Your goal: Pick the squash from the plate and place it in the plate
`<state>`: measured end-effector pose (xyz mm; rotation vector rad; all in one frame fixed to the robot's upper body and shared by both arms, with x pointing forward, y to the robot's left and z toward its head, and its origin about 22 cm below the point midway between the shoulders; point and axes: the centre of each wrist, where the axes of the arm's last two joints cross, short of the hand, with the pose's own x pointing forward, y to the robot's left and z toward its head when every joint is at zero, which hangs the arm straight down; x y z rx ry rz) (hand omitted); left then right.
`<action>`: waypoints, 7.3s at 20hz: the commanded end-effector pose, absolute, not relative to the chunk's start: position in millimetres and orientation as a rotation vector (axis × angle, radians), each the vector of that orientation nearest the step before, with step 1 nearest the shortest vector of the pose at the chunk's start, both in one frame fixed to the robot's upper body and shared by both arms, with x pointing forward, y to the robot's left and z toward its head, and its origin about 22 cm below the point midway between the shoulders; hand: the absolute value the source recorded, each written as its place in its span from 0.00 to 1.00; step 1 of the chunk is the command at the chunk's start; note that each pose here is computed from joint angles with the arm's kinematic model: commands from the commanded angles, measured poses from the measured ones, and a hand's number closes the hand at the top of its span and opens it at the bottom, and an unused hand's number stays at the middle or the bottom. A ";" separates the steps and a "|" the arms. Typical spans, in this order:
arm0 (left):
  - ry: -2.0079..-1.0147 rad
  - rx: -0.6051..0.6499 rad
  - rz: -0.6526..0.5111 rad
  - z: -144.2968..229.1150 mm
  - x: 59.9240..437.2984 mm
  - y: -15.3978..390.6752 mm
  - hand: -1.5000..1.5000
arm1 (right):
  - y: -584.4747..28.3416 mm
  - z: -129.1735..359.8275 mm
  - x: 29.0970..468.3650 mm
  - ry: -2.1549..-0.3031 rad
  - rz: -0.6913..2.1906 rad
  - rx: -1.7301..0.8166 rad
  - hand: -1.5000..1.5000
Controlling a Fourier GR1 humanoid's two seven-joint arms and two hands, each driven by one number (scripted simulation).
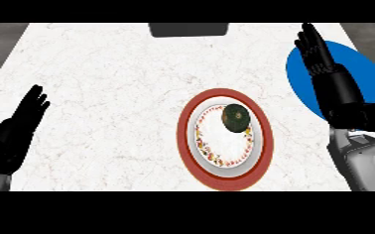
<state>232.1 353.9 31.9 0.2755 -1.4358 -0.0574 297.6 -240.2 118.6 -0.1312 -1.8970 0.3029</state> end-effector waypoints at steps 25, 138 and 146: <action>-1.791 -0.010 -0.478 91.2 294.2 254.0 0.50 | -106.2 135.2 416.9 -0.630 1.774 -0.060 0.00; -1.778 0.030 -0.456 77.4 270.0 251.5 0.50 | -268.0 147.1 224.3 -1.468 0.743 -1.264 1.00; -1.773 0.021 -0.450 78.0 280.9 265.9 0.50 | -338.8 131.2 269.0 -1.483 0.659 -1.317 1.00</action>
